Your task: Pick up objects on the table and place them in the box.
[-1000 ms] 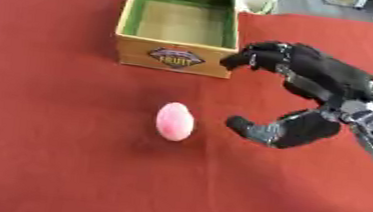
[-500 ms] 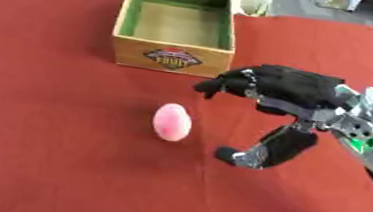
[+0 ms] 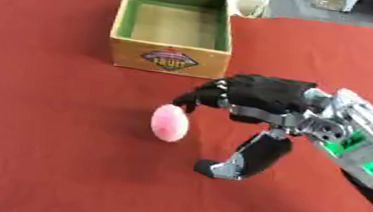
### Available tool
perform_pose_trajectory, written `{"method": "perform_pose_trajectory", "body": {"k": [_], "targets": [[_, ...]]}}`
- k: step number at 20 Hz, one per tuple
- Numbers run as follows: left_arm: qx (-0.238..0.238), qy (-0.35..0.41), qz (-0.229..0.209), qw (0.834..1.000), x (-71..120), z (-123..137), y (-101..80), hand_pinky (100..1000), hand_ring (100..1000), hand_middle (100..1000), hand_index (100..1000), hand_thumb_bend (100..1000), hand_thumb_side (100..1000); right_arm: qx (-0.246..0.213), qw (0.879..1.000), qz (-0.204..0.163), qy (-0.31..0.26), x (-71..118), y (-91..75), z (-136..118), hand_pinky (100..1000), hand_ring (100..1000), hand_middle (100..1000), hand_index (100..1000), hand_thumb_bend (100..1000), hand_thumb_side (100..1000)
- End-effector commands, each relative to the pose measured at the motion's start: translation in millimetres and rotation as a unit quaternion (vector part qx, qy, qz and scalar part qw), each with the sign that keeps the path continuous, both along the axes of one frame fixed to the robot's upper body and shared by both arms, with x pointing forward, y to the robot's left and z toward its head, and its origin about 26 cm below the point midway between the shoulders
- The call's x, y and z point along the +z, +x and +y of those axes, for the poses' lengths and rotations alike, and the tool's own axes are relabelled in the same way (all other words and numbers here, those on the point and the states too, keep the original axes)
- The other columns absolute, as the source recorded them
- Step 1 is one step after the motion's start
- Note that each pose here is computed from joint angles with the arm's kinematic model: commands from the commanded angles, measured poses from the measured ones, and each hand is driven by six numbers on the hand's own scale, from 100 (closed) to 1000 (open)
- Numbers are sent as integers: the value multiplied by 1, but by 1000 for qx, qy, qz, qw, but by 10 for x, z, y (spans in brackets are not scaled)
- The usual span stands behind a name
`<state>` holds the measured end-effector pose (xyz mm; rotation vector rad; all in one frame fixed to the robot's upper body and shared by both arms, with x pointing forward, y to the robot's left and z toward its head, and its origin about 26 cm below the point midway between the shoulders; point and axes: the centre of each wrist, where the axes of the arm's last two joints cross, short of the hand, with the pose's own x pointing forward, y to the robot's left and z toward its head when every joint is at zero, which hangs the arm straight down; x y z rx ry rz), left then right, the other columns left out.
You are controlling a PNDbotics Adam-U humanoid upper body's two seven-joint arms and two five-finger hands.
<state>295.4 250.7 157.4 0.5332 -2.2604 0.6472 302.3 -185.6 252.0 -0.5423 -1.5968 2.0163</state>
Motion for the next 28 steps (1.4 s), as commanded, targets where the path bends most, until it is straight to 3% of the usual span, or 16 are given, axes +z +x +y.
{"method": "perform_pose_trajectory", "body": {"k": [1,21,28], "targets": [[-3,9,-10,1000,58,9,-7,445,484,374,499,100,649,-6,1000,-11,-1,87,-44,61,729,844,790,996,352,582],[-16,1,-10,1000,48,-18,-4,447,486,374,496,100,652,-98,995,-13,13,35,-73,254,724,842,788,986,347,586],[-21,-1,-9,1000,43,-33,-4,448,487,373,495,100,654,-141,990,8,-12,-157,163,280,727,843,784,985,339,569]]}}
